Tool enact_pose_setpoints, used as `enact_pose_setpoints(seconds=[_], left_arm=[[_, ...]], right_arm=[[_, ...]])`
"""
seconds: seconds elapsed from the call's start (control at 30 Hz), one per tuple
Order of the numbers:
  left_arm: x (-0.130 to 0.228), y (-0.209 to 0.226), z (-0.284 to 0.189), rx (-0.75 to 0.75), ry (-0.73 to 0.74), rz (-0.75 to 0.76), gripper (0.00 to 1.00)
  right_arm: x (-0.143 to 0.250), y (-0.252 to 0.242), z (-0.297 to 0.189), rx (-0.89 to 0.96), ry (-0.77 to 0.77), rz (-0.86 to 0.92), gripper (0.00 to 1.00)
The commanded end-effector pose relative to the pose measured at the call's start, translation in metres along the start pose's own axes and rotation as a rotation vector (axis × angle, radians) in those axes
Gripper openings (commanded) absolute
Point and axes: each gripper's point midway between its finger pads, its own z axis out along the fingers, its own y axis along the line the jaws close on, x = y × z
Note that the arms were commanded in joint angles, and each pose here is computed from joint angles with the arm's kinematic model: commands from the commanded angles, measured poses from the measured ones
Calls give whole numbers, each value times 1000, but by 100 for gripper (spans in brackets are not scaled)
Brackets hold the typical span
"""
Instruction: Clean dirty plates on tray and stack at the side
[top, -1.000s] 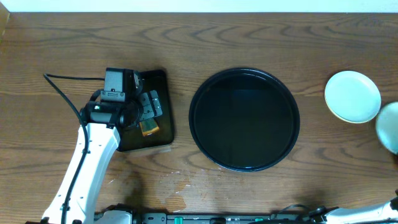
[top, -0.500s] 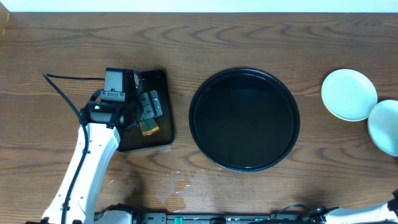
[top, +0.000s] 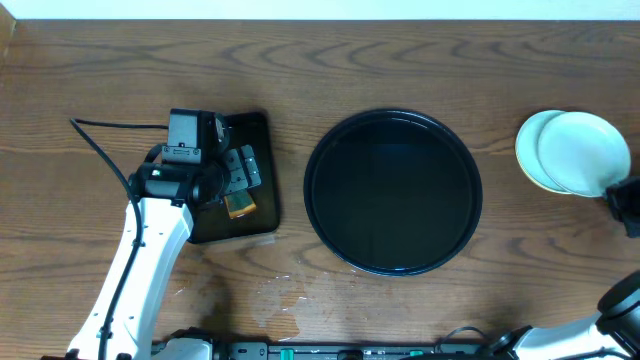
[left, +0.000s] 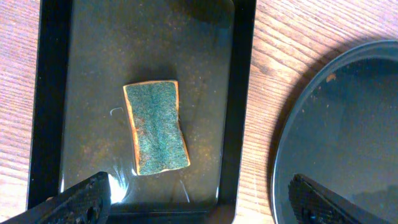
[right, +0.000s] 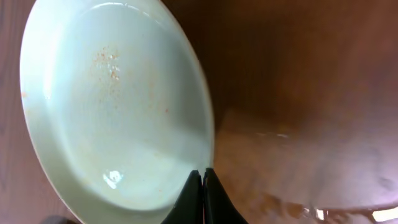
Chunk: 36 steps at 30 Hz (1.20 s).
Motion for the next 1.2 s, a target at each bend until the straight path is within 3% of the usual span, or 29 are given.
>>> enact_pose_setpoints(seconds=[0.0,0.3,0.4,0.53,0.67,0.83,0.87,0.9,0.97,1.17], left_arm=[[-3,-2,-2,9,-2,8,92],[-3,-2,-2,9,-2,8,92],[-3,-2,-2,9,-2,8,92],[-3,-2,-2,9,-2,8,92],[-3,-2,-2,9,-2,8,92],[-3,-2,-2,9,-2,8,92],[-3,-2,-2,9,-2,8,92],[-3,-2,-2,9,-2,8,92],[-3,-2,-2,9,-2,8,92],[-3,-2,-2,9,-2,8,92]], right_arm=[[0,16,2,11,-27,-60,1],[34,43,14,20,56,-119,1],[37,57,6,-30,59,-135,23],[43,105,-33,-224,40,-278,34],[107,200,-114,-606,57,-650,41],[187,257,-186,-736,-24,-950,56],[203,264,-199,-753,-48,-1001,64],[215,269,-209,-765,-67,-1038,99],[241,276,-229,-791,-106,-1111,99],[313,278,-274,-960,-36,-1259,99]])
